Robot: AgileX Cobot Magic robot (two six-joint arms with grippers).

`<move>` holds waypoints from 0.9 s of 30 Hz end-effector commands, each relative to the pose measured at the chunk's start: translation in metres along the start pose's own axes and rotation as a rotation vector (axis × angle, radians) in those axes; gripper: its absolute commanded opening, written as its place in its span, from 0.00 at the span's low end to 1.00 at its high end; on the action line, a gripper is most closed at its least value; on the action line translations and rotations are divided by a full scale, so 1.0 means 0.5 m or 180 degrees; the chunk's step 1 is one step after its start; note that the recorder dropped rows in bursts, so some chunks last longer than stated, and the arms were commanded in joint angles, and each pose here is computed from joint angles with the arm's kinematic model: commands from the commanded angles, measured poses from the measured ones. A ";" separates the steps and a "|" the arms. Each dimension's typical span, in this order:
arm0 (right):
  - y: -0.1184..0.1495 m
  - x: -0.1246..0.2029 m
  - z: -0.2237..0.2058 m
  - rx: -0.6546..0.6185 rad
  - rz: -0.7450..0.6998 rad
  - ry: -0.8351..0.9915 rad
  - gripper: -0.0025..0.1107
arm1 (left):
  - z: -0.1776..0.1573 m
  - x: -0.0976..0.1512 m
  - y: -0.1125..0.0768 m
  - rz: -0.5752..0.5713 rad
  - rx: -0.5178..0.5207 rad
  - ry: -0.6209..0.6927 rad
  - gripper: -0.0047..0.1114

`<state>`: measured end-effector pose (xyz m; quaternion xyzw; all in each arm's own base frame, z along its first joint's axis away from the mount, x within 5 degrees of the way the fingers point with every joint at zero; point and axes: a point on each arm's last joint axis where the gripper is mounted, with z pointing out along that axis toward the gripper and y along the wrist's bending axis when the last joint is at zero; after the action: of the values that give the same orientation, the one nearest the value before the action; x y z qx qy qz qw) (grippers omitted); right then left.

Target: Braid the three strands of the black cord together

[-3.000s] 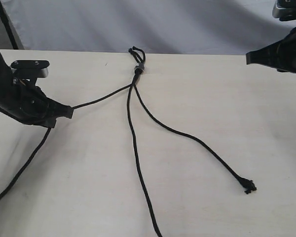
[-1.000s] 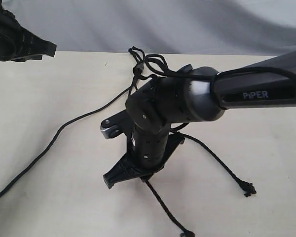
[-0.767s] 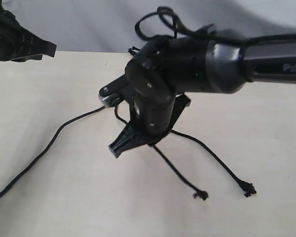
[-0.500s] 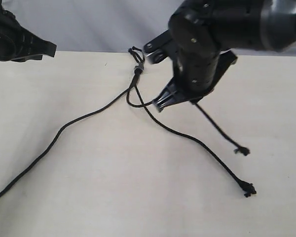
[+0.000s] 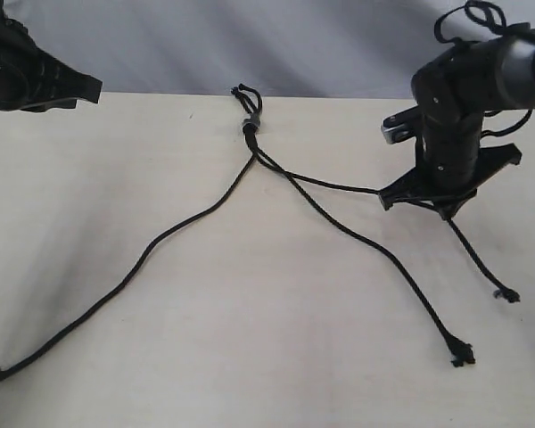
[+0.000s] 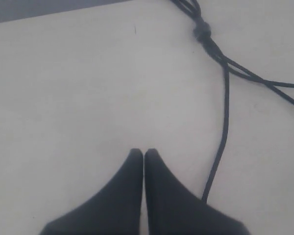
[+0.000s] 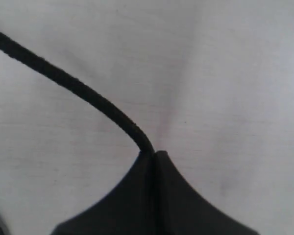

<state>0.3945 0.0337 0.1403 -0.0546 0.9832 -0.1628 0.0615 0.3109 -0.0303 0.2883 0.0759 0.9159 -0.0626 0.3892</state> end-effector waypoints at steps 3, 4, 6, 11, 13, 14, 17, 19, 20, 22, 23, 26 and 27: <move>0.055 0.025 0.024 -0.0534 -0.0213 0.0322 0.02 | -0.001 -0.002 0.002 0.0046 -0.0020 -0.0008 0.05; 0.071 0.035 0.026 -0.0587 -0.0255 0.0368 0.02 | -0.001 -0.002 0.002 0.0046 -0.0020 -0.0008 0.05; 0.125 0.063 0.028 -0.0717 -0.0369 0.0469 0.02 | -0.001 -0.002 0.002 0.0046 -0.0023 -0.0015 0.05; 0.336 0.150 -0.045 -0.1236 -0.1565 0.0420 0.02 | -0.001 -0.002 0.002 0.0046 -0.0020 -0.0007 0.05; 0.369 0.158 -0.084 -0.1203 -0.1832 0.0225 0.02 | 0.001 -0.001 0.002 0.0045 -0.0019 0.0002 0.05; 0.377 0.158 -0.108 -0.1180 -0.1929 0.0093 0.02 | 0.001 -0.001 0.002 0.0045 -0.0019 0.0002 0.05; 0.366 0.145 -0.178 -0.1169 -0.1919 -0.0281 0.02 | 0.008 0.002 0.003 0.0040 -0.0017 0.0037 0.05; 0.337 0.130 -0.216 -0.1158 -0.1823 -0.0522 0.02 | 0.015 0.004 0.004 0.0036 -0.0017 0.0062 0.05; 0.316 0.122 -0.233 -0.1157 -0.1739 -0.0653 0.02 | 0.016 0.004 0.004 0.0036 -0.0019 0.0061 0.05; 0.271 0.108 -0.259 -0.1177 -0.1523 -0.0827 0.02 | 0.018 0.004 0.004 0.0034 -0.0018 0.0073 0.05; 0.246 0.100 -0.266 -0.1179 -0.1376 -0.0882 0.02 | 0.018 0.005 0.004 0.0034 -0.0016 0.0078 0.05; 0.175 0.077 -0.268 -0.1152 -0.0967 -0.0988 0.02 | 0.018 0.006 0.001 -0.0079 0.0048 0.0092 0.05; 0.151 0.069 -0.263 -0.1140 -0.0820 -0.1009 0.02 | 0.018 0.007 -0.002 -0.0154 0.0100 0.0112 0.05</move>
<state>0.3236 0.1681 0.2264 -0.2599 0.9520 0.0258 0.1596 0.3156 -0.0312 0.2789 0.0729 0.9218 -0.0674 0.3748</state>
